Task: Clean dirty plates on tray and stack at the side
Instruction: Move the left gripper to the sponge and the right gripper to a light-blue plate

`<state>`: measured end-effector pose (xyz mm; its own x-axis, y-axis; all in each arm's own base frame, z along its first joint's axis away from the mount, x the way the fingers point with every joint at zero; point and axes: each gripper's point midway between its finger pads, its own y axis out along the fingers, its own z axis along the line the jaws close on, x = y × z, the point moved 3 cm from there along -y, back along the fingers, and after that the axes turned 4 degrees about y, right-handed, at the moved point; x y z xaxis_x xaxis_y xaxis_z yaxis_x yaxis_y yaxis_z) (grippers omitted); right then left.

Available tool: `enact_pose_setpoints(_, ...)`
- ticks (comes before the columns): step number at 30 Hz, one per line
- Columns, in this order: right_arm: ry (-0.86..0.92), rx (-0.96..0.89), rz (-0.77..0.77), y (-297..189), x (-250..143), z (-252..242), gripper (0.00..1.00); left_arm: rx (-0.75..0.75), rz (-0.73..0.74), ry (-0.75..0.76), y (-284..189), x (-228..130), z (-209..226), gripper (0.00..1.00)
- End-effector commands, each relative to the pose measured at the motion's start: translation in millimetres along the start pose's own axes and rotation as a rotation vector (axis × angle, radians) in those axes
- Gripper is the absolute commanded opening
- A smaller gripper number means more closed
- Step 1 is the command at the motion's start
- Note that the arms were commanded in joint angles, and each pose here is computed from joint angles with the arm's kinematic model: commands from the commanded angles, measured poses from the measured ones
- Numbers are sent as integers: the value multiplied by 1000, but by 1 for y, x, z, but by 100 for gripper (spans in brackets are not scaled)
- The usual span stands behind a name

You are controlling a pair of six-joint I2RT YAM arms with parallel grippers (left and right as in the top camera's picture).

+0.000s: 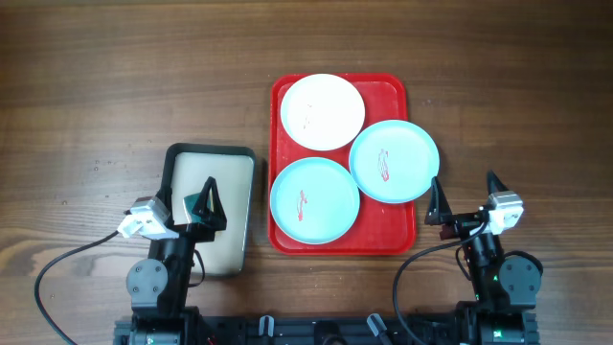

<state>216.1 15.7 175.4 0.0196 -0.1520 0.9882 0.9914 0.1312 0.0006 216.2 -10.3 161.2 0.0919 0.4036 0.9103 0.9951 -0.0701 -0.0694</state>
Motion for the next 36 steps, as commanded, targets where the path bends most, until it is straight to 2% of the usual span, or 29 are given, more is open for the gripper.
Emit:
enact_pose_setpoints(1,-7,-22,-13,0,2,-3,100,4,-2,19,0,-1,1,100)
enact_pose_setpoints(19,-10,-26,-26,-1,5,-4,100,4,-2,19,0,-1,1,100)
enact_pose_setpoints(24,-6,-36,-18,0,3,-5,100,-62,10,20,-1,-2,-9,100)
enact_pose_setpoints(27,143,9,-6,0,1,1,100,-145,-15,27,-2,5,-23,100)
enact_pose_setpoints(28,257,53,2,0,1,7,99,-189,-29,33,-3,9,-30,100)
enact_pose_setpoints(29,298,134,14,-1,3,19,100,-245,-48,42,-6,15,-39,100)
enact_pose_setpoints(32,270,370,18,-14,28,55,100,-312,-103,52,-16,46,-59,100)
enact_pose_setpoints(34,256,400,-5,-25,60,65,100,-285,-88,54,-22,69,-67,100)
enact_pose_setpoints(36,213,384,7,-36,101,72,100,-234,8,34,-21,90,-75,100)
